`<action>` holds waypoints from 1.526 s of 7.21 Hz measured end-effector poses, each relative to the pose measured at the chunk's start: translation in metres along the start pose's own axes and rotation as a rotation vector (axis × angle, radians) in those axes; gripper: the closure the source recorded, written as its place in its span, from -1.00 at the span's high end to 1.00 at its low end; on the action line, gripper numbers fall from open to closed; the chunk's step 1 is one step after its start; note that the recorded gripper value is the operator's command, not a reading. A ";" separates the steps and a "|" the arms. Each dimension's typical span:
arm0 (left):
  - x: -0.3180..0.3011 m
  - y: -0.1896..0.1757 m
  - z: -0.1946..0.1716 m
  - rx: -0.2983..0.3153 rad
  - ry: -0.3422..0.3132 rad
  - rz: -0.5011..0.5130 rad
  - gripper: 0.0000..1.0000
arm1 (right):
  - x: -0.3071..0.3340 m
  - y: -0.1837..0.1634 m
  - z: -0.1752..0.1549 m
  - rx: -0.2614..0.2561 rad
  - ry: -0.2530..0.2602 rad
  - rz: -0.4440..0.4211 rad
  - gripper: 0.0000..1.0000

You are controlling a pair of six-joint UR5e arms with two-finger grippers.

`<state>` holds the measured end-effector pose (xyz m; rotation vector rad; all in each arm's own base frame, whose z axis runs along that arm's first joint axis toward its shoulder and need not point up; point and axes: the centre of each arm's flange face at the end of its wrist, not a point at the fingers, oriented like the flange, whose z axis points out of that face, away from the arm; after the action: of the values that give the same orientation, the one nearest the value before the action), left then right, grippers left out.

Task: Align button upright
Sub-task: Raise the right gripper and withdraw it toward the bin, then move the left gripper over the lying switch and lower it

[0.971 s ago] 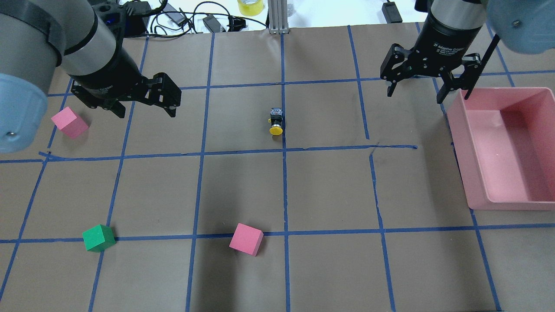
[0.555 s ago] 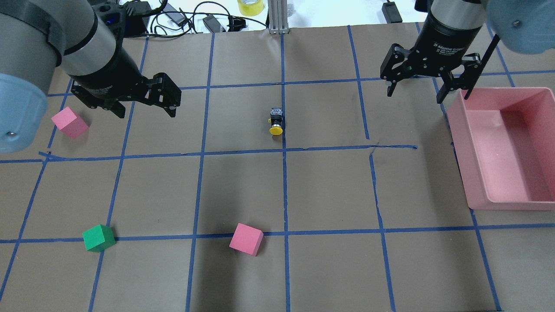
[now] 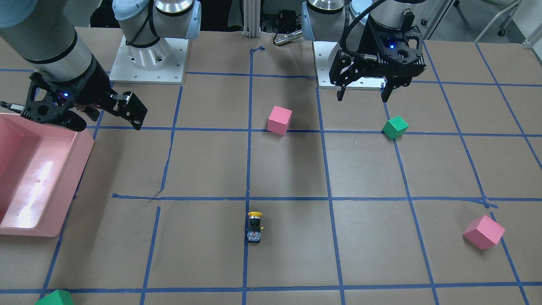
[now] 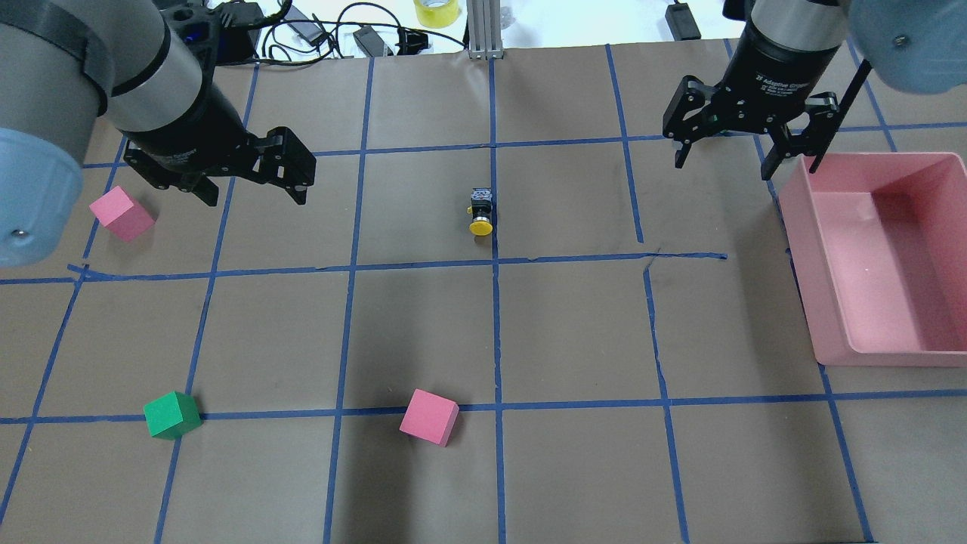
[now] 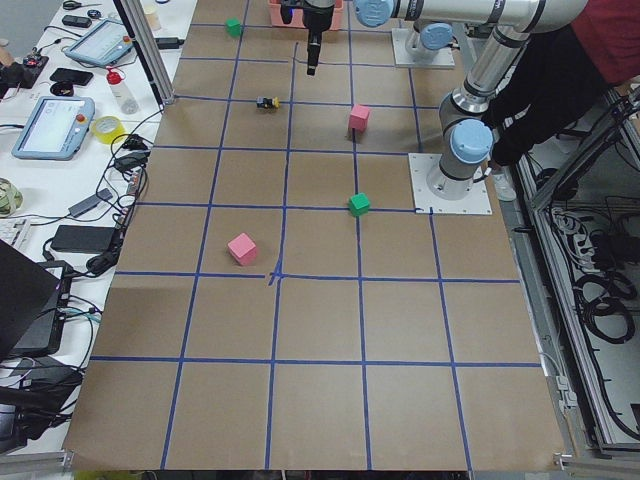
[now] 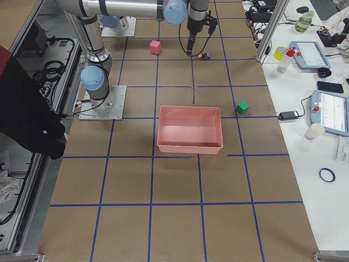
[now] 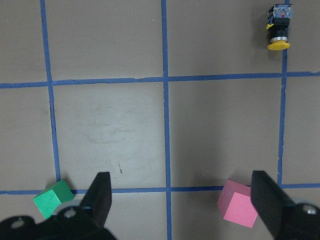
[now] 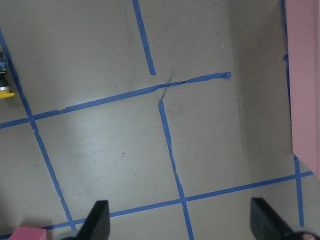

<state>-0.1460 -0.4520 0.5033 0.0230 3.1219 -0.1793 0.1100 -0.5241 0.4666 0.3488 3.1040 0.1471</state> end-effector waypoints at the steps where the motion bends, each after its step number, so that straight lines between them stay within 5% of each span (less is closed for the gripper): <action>1: 0.000 0.000 0.000 0.000 0.000 0.000 1.00 | 0.000 0.000 0.000 0.000 0.000 0.000 1.00; 4: 0.003 0.002 0.004 -0.007 0.008 -0.004 1.00 | 0.000 0.000 0.000 0.000 0.000 0.000 1.00; 8: 0.017 0.002 0.024 -0.009 0.098 -0.005 1.00 | 0.000 0.000 0.000 -0.001 0.001 0.000 1.00; 11: 0.061 0.010 0.075 0.164 0.132 0.026 1.00 | 0.000 0.000 0.008 -0.014 0.003 0.000 1.00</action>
<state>-0.2054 -0.4499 0.4271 0.0802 3.2261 -0.4501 0.1100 -0.5234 0.4583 0.3490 3.1038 0.1699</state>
